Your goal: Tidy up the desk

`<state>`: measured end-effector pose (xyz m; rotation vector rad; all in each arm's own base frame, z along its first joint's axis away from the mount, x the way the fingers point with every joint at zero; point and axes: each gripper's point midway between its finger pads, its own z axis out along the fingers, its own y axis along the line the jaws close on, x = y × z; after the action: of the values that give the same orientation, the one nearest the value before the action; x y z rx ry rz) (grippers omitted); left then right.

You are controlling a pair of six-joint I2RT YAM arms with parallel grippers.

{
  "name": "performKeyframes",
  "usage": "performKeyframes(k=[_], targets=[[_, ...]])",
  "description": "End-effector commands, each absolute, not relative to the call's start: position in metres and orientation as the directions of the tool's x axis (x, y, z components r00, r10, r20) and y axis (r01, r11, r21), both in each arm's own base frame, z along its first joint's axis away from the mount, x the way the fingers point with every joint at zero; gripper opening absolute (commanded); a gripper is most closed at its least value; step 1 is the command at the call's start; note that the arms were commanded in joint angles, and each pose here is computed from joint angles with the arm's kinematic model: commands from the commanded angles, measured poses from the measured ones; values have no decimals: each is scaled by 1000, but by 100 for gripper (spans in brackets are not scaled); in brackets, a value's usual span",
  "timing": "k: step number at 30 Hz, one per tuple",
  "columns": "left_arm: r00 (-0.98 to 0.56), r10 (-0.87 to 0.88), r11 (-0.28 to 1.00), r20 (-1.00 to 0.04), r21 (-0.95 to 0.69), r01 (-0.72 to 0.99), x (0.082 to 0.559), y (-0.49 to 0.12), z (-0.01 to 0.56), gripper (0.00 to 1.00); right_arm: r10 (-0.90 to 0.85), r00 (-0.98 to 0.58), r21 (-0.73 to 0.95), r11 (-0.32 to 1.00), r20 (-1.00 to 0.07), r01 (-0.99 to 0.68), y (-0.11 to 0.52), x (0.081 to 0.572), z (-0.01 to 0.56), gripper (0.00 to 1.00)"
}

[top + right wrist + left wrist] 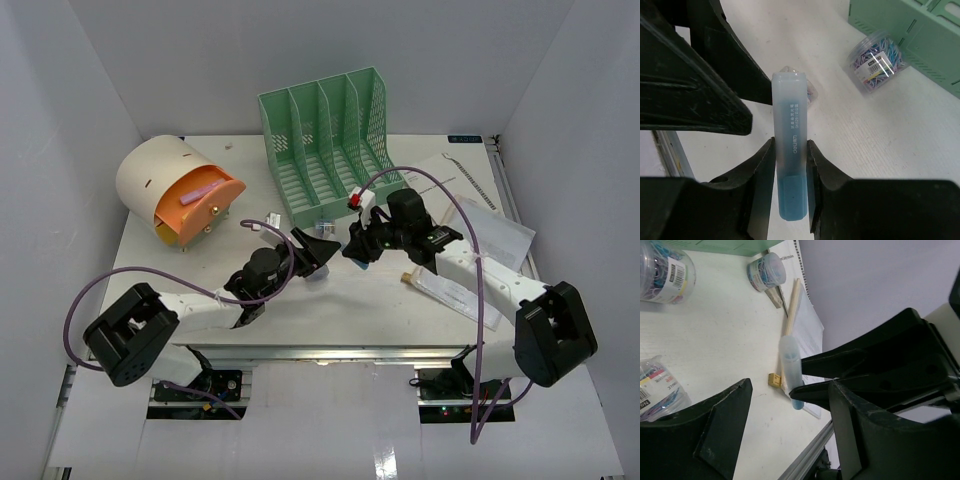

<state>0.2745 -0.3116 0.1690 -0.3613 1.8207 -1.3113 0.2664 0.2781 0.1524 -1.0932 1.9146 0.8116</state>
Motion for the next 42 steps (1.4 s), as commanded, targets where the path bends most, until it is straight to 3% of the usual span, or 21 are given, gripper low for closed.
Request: performKeyframes(k=[1, 5, 13, 16, 19, 22, 25, 27, 28, 31, 35, 42], targets=[[-571, -693, 405, -440, -893, 197, 287, -314, 177, 70, -306, -273, 116, 445, -912, -888, 288, 272, 182, 8], [-563, -703, 398, -435, -896, 195, 293, -319, 181, 61, -295, -255, 112, 425, -921, -898, 292, 269, 187, 8], [-560, -702, 397, -440, -894, 206, 298, -325, 187, 53, -290, -236, 106, 401, -928, -910, 295, 263, 191, 8], [-569, -694, 396, -441, -894, 210, 298, -327, 186, 43, -296, -230, 99, 397, -927, -912, 296, 263, 190, 8], [-575, -689, 393, -441, -894, 215, 296, -328, 186, 25, -298, -225, 96, 392, -927, -915, 297, 262, 190, 11], [-576, -678, 405, -456, -886, 225, 295, -328, 185, 12, -319, -181, 62, 349, -930, -935, 297, 258, 192, 38], [-568, -651, 443, -503, -860, 254, 293, -325, 188, 6, -361, -79, -9, 235, -929, -972, 296, 244, 195, 81], [-548, -624, 497, -557, -824, 272, 294, -320, 194, 2, -386, 0, -66, 160, -923, -985, 291, 234, 198, 94], [-539, -612, 527, -579, -807, 268, 294, -316, 198, 1, -393, 60, -108, 101, -918, -989, 287, 226, 201, 95], [-494, -502, 685, -710, -675, 275, 302, -297, 209, 0, -377, 143, -160, 13, -915, -987, 267, 210, 208, 90], [-474, -186, 912, -861, -330, 242, 307, -250, 217, 0, -318, 142, -158, 26, -937, -987, 234, 206, 208, 90], [-359, 234, 972, -903, 206, 117, 326, -165, 318, 0, -277, 126, -155, 87, -953, -984, 206, 206, 205, 90]])
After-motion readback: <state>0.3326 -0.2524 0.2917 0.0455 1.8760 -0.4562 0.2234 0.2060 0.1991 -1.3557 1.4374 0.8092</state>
